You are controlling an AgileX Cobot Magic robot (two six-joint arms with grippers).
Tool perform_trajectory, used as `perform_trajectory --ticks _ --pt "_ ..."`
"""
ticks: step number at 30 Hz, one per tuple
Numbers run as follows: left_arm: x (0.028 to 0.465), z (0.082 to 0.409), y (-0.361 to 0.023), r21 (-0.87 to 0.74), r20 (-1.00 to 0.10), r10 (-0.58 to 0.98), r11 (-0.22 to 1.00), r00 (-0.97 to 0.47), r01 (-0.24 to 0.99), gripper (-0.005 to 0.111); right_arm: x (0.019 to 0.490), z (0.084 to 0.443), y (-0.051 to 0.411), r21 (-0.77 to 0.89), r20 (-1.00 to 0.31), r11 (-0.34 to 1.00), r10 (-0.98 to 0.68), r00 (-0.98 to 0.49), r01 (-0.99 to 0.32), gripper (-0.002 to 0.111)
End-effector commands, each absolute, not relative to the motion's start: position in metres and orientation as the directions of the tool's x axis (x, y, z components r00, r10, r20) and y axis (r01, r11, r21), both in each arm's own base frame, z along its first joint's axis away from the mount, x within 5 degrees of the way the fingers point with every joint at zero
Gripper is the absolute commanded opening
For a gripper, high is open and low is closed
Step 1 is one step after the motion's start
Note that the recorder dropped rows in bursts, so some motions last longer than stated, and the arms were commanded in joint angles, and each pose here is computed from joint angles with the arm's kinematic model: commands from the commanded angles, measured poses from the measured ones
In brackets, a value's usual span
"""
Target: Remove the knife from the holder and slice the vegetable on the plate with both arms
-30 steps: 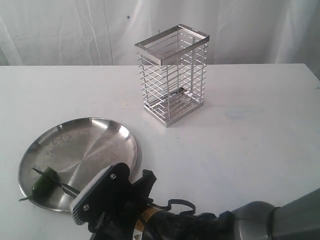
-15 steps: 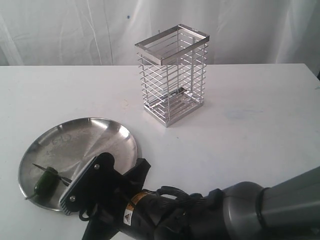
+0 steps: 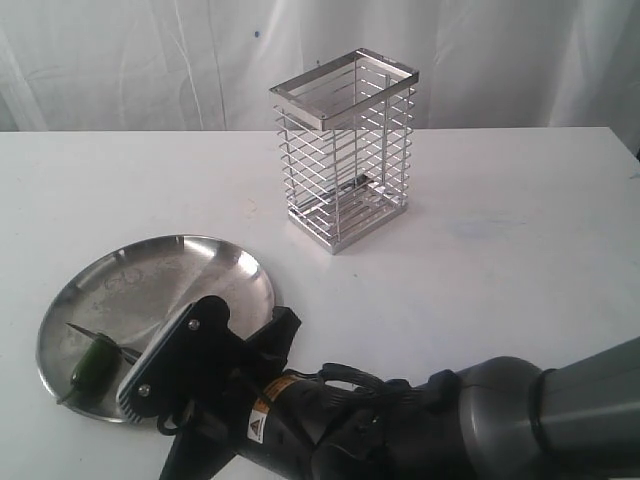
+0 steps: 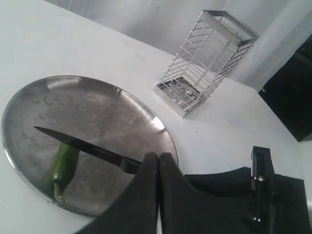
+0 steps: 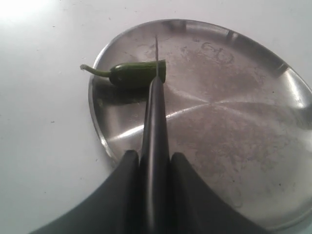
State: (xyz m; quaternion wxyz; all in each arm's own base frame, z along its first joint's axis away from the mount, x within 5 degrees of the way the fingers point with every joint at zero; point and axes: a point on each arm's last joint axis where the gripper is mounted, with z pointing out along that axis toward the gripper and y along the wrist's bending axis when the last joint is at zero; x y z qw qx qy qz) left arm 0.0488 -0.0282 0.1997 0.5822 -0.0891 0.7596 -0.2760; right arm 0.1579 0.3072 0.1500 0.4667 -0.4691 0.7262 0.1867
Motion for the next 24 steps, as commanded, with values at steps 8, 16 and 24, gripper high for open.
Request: perform_trajectory --ticks 8,16,24 --pt "0.049 0.203 -0.031 -0.550 -0.819 -0.473 0.809 -0.324 0.206 0.000 0.159 0.152 0.306 -0.171 -0.849 0.487 -0.514 -0.123 -0.857 0.000" --pt "0.062 0.258 -0.040 -0.388 -0.897 -0.268 0.857 -0.350 0.339 0.000 0.159 0.151 0.306 -0.169 -0.848 0.488 -0.515 -0.126 -0.856 0.000" --pt "0.127 0.281 -0.046 -0.344 -0.745 -0.025 0.870 -0.667 0.352 0.000 0.158 0.149 0.306 -0.162 -0.833 0.478 -0.535 -0.140 -0.863 0.000"
